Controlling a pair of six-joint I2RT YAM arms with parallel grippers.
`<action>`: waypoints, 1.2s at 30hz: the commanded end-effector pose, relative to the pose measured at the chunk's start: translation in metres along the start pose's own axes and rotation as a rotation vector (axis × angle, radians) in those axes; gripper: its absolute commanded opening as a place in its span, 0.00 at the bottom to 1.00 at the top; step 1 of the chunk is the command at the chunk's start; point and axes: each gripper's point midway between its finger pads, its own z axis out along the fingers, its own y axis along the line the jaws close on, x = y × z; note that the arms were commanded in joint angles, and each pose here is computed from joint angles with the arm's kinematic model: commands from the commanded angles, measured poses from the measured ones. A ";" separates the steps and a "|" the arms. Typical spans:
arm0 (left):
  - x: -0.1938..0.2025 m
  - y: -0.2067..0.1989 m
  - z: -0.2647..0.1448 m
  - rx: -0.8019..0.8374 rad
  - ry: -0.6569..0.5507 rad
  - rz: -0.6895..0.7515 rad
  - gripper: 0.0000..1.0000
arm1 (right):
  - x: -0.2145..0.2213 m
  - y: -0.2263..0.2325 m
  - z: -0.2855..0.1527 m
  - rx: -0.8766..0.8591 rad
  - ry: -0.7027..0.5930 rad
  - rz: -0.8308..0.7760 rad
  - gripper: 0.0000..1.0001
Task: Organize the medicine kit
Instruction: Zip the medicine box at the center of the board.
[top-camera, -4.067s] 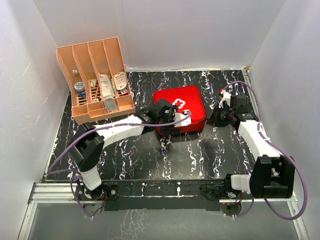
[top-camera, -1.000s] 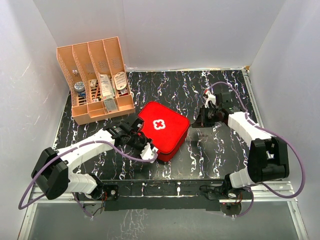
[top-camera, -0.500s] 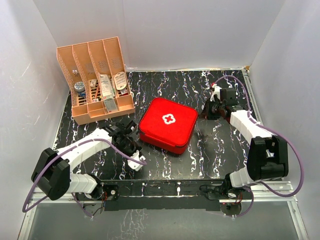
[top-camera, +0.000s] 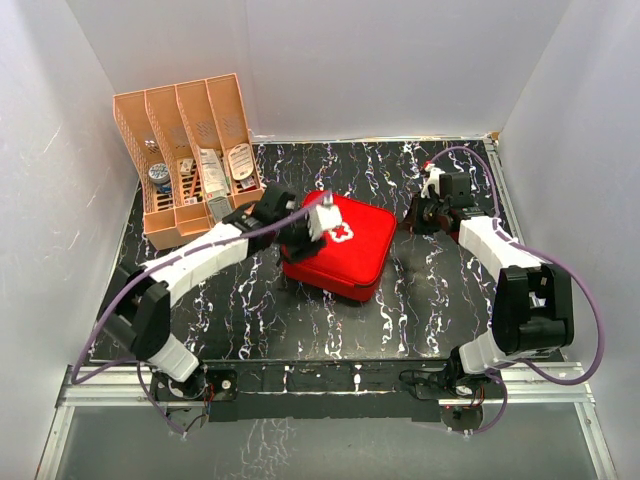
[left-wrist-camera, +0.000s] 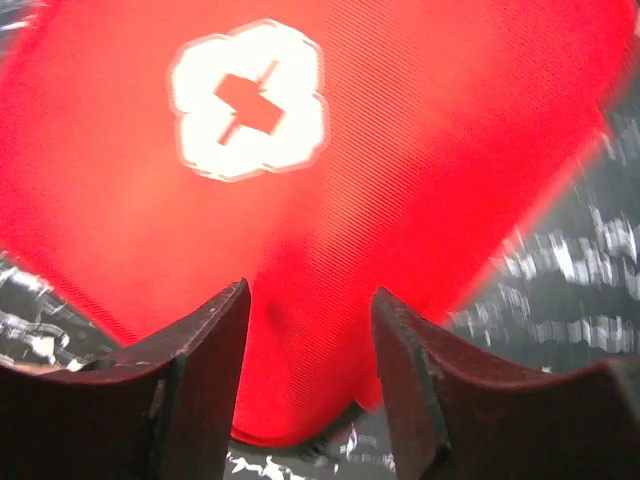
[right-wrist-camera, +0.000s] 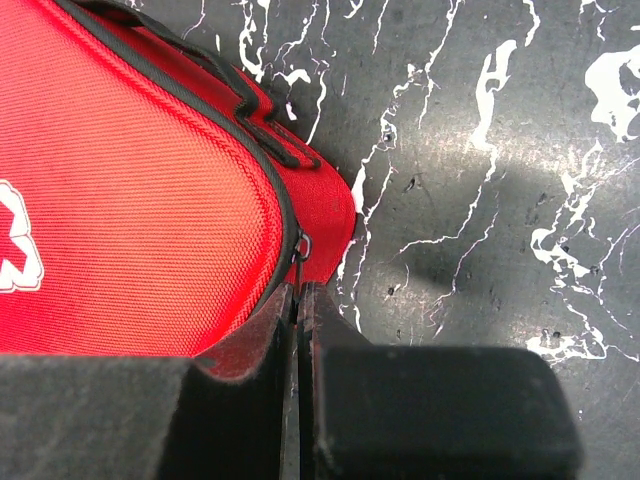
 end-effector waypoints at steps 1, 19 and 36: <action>-0.038 0.083 -0.019 -0.391 -0.107 -0.595 0.54 | -0.023 0.010 -0.011 -0.023 -0.107 -0.021 0.00; 0.023 0.236 0.012 -0.820 0.015 -0.732 0.67 | -0.013 0.012 -0.018 -0.023 -0.103 -0.012 0.00; -0.005 0.203 0.066 -0.368 -0.026 -0.740 0.51 | -0.005 0.011 -0.023 -0.012 -0.099 -0.001 0.00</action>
